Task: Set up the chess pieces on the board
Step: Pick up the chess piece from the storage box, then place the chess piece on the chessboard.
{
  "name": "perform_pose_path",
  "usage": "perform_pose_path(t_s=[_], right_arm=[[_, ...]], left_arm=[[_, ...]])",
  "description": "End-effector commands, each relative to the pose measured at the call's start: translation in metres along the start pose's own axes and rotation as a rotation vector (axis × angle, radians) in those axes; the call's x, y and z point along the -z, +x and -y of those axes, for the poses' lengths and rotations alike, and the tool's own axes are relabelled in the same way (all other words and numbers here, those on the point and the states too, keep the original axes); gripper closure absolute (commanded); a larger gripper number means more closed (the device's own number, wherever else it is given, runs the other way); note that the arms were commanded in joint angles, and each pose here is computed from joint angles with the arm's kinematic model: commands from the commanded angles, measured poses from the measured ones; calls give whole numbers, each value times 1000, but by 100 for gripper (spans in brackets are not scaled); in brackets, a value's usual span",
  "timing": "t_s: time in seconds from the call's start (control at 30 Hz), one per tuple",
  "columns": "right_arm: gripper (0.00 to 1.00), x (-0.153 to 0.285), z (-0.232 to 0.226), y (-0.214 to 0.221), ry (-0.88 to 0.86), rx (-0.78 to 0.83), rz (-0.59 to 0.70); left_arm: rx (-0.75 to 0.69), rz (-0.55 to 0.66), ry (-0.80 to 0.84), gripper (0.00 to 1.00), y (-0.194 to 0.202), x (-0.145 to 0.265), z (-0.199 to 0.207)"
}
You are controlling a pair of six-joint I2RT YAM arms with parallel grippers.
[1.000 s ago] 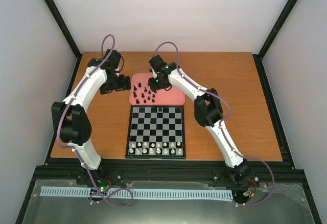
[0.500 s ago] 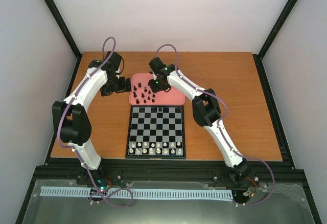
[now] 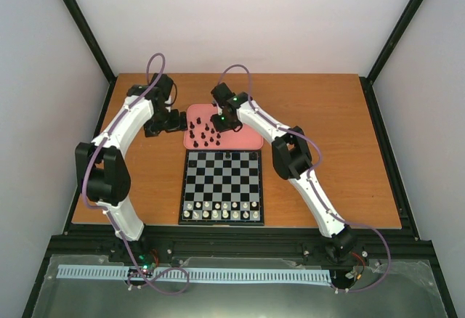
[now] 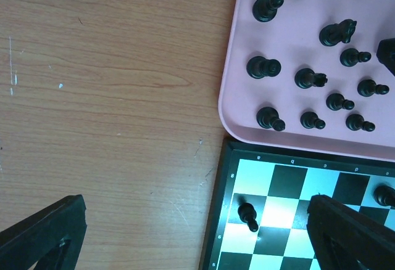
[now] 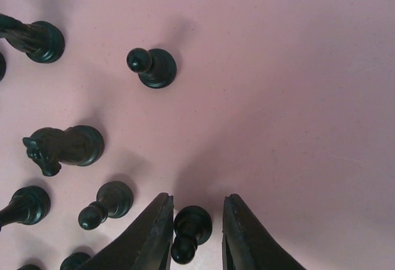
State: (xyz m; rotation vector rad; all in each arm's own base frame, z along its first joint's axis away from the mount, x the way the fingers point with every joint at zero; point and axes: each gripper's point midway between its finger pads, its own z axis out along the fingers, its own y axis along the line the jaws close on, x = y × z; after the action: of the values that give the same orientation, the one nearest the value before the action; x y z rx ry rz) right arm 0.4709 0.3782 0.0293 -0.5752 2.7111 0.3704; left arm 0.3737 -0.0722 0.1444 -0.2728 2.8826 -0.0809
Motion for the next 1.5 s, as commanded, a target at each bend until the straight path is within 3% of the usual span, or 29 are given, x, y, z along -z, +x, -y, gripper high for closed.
perform_pose_path(t_s=[0.0,0.27,0.67,1.1,1.3,1.47], right_arm=[[79,1,-1,-8,8,3,27],[94,9,4,-9,31,2,25],[97,92,8,-38,63,-17,141],[97,174,42,76,104,-127,14],[97,167,42,147,50,-167,-87],[97,154,38,159,3,-194,-77]], left_arm=[[-8,21,20,0,-10,1,9],[-7,19,16,0,-12,0,9],[-7,33,21,0,-14,5,9],[-3,51,57,0,-9,16,12],[1,50,72,0,-7,16,14],[6,48,74,0,-7,15,14]])
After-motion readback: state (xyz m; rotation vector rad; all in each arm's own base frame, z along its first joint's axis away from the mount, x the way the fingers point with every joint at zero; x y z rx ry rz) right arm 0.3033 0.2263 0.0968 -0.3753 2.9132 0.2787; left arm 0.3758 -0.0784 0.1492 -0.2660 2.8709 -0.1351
